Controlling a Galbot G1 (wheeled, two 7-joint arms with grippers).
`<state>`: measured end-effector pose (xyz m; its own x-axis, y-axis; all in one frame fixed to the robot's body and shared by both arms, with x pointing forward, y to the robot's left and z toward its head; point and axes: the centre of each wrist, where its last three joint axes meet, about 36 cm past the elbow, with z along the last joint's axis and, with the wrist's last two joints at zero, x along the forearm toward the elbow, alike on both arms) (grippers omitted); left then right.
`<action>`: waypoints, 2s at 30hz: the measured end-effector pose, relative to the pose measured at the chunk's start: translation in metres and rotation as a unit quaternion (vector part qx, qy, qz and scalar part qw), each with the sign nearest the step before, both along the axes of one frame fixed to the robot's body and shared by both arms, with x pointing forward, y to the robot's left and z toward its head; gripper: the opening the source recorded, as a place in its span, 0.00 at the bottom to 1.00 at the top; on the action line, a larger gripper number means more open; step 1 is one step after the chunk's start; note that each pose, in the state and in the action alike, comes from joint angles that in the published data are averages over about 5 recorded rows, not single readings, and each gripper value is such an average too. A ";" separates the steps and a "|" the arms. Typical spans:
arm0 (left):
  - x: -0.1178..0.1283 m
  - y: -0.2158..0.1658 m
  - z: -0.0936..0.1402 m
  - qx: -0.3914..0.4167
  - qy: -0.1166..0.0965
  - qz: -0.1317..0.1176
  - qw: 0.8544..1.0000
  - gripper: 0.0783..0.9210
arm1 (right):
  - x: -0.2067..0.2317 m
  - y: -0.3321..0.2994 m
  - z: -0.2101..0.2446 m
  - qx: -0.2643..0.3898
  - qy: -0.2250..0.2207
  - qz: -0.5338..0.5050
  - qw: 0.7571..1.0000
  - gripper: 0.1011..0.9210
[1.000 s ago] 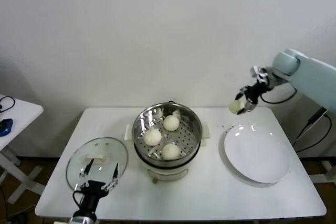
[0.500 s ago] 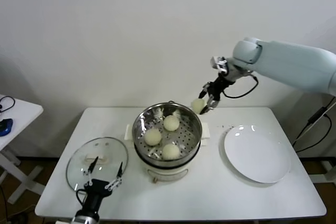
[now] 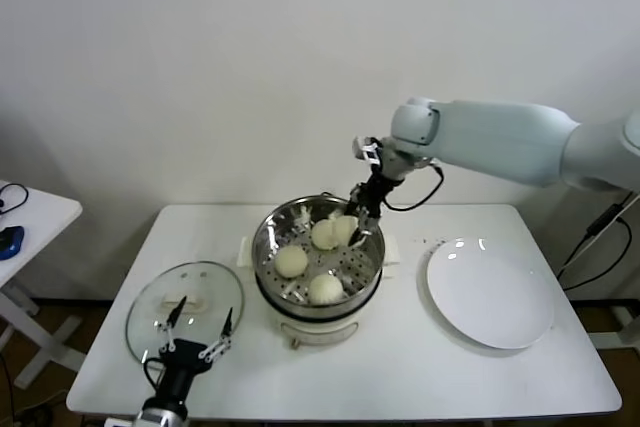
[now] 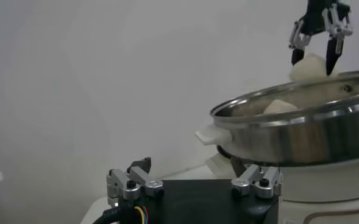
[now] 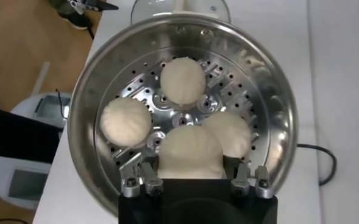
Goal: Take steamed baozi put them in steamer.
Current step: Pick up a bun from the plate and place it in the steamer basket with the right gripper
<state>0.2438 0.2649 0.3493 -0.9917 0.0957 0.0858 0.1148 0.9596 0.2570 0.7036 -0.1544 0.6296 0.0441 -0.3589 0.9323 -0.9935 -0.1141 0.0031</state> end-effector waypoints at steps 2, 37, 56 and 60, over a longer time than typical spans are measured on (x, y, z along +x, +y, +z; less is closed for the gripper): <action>0.000 0.000 -0.001 0.001 0.001 0.000 1.000 0.88 | 0.000 0.003 -0.008 -0.004 0.003 0.001 1.000 0.71; 0.004 -0.001 -0.004 0.003 0.005 -0.005 1.000 0.88 | -0.003 -0.003 -0.049 -0.043 0.013 0.013 0.999 0.71; 0.002 -0.001 -0.005 0.004 0.007 -0.006 1.000 0.88 | -0.003 -0.001 -0.049 -0.039 0.010 0.017 0.999 0.88; 0.002 -0.001 -0.005 0.005 0.007 -0.006 1.000 0.88 | -0.002 0.000 -0.044 -0.032 0.009 0.017 0.999 0.88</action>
<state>0.2454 0.2638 0.3446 -0.9892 0.1070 0.1006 0.1302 0.9555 0.2646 0.7015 -0.1548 0.5858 0.0729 -0.2971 0.9521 -0.9887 -0.1468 0.0299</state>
